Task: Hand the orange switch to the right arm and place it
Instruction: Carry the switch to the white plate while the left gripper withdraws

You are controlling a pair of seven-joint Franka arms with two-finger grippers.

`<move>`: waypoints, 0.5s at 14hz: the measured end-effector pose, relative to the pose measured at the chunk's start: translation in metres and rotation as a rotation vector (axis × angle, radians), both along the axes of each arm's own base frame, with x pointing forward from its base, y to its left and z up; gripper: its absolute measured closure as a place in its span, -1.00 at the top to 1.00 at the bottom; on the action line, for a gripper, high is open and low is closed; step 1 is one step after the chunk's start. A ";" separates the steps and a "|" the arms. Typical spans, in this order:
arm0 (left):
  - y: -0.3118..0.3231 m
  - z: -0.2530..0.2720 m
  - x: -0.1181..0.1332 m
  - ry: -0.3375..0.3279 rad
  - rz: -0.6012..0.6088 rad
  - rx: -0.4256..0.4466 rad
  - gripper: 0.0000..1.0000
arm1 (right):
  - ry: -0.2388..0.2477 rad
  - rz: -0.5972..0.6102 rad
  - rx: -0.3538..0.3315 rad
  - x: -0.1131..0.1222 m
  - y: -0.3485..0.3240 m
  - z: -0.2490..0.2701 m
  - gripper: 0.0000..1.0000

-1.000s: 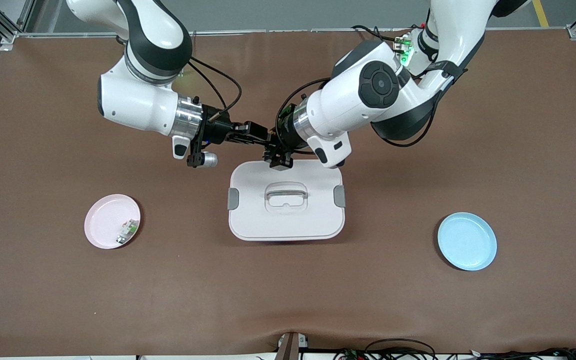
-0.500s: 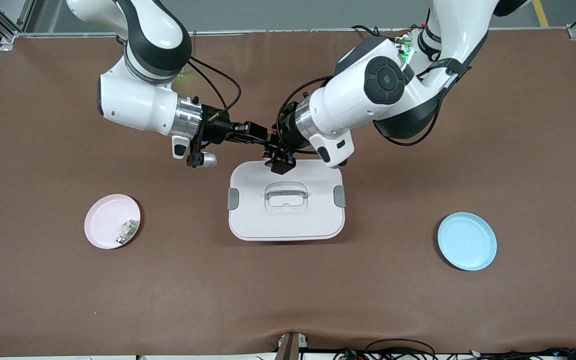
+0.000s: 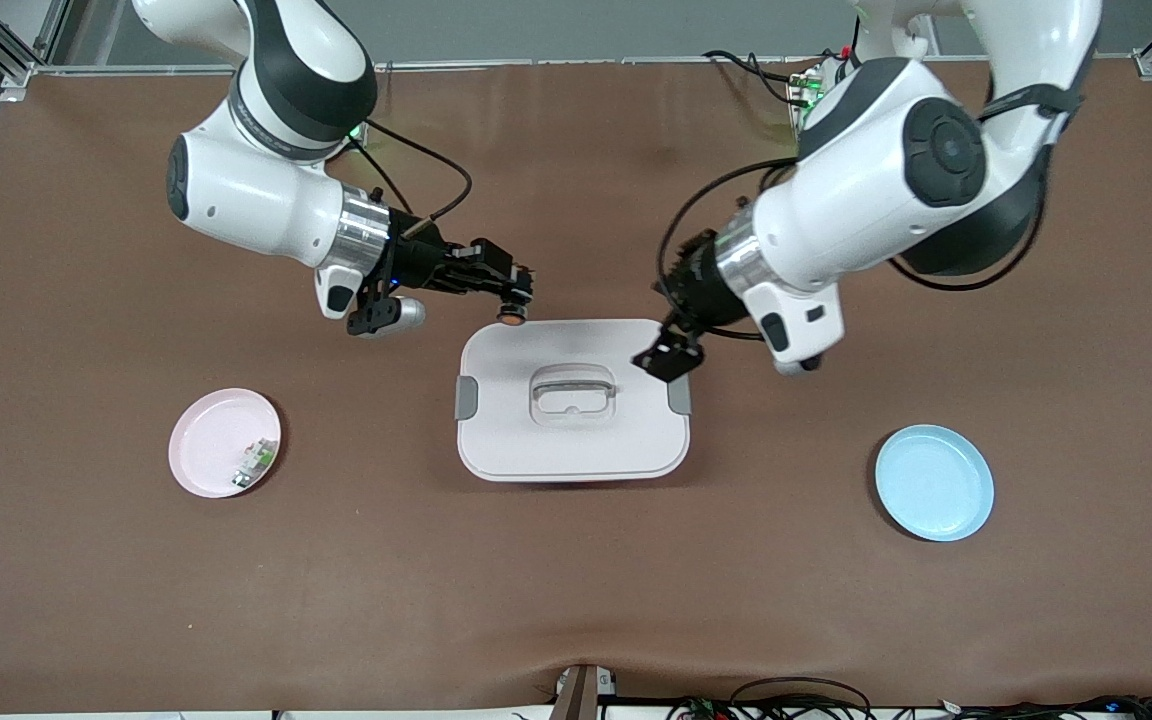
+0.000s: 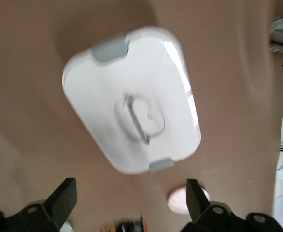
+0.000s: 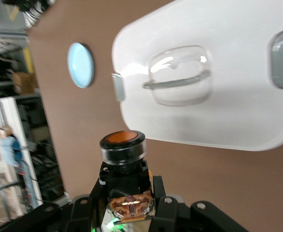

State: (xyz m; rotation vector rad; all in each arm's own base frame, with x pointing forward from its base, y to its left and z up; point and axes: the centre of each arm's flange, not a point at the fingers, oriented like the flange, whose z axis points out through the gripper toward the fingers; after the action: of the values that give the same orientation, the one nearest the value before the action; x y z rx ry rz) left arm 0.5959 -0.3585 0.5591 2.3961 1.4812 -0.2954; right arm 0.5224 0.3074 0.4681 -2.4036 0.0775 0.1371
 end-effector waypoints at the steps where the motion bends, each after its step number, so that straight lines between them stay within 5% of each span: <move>1: 0.006 -0.001 -0.001 -0.037 -0.095 0.055 1.00 | -0.016 0.046 -0.042 0.003 -0.016 0.001 -0.17; 7: 0.133 0.007 0.032 -0.151 -0.577 0.234 1.00 | -0.171 0.365 -0.324 0.023 -0.127 -0.004 -0.17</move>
State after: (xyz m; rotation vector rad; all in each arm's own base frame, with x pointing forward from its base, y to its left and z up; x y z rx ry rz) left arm 0.6280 -0.2251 0.5662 2.9230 0.7690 -0.0605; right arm 0.5456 0.1809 0.4643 -2.7203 -0.4523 0.0918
